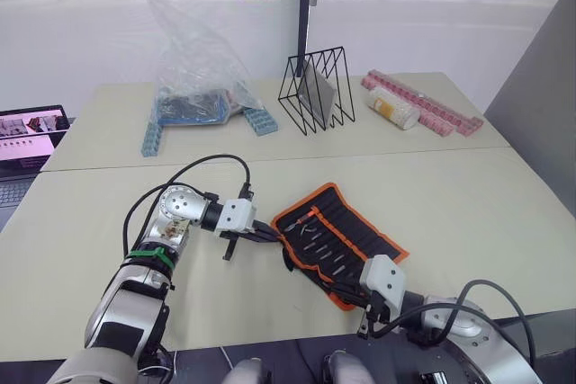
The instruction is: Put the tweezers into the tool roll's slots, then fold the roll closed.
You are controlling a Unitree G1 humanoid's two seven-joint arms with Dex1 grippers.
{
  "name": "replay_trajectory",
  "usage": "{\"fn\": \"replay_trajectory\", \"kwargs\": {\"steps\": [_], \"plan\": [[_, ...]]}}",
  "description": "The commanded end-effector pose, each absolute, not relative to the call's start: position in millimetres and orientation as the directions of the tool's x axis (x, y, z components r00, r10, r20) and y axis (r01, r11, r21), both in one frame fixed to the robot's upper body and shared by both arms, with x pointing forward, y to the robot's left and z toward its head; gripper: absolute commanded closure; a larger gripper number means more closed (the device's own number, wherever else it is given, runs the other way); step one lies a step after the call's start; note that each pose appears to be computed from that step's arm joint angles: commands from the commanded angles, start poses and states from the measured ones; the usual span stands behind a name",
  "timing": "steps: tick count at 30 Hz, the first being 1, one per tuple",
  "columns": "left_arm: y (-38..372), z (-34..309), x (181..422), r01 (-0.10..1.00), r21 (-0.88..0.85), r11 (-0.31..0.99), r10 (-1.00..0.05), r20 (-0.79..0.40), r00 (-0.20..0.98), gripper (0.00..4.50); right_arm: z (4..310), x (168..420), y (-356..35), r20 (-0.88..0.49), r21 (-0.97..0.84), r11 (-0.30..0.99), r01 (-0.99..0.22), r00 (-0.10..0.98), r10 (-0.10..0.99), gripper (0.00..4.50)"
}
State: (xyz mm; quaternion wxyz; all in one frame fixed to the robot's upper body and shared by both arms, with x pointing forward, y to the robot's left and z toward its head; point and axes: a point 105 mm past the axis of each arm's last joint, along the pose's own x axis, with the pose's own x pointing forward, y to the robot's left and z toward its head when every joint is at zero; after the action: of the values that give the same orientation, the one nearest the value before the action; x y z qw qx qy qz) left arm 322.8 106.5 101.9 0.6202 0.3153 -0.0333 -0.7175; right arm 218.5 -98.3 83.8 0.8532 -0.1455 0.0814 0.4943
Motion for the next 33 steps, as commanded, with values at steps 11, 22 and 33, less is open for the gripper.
{"fn": "replay_trajectory", "kwargs": {"steps": [11, 22, 33], "plan": [[140.3, 114.9, 280.4, 0.894, 0.441, -0.082, -0.926, -0.366, 0.096, 4.47, 102.2, 243.8, -97.6, -0.242, -0.335, 0.438, -0.834, 0.525, 0.816, 4.5], [144.2, 116.2, 224.3, 0.936, 0.303, 0.182, -0.912, -0.305, 0.276, 4.47, 118.8, 262.1, -59.9, -0.181, -0.489, 0.3, -0.819, 0.432, 0.884, 4.5], [133.9, 109.4, 215.1, 0.939, 0.205, 0.277, -0.891, -0.311, 0.331, 4.47, 116.5, 260.6, -79.3, -0.242, -0.479, 0.252, -0.841, 0.403, 0.883, 4.5]]}}
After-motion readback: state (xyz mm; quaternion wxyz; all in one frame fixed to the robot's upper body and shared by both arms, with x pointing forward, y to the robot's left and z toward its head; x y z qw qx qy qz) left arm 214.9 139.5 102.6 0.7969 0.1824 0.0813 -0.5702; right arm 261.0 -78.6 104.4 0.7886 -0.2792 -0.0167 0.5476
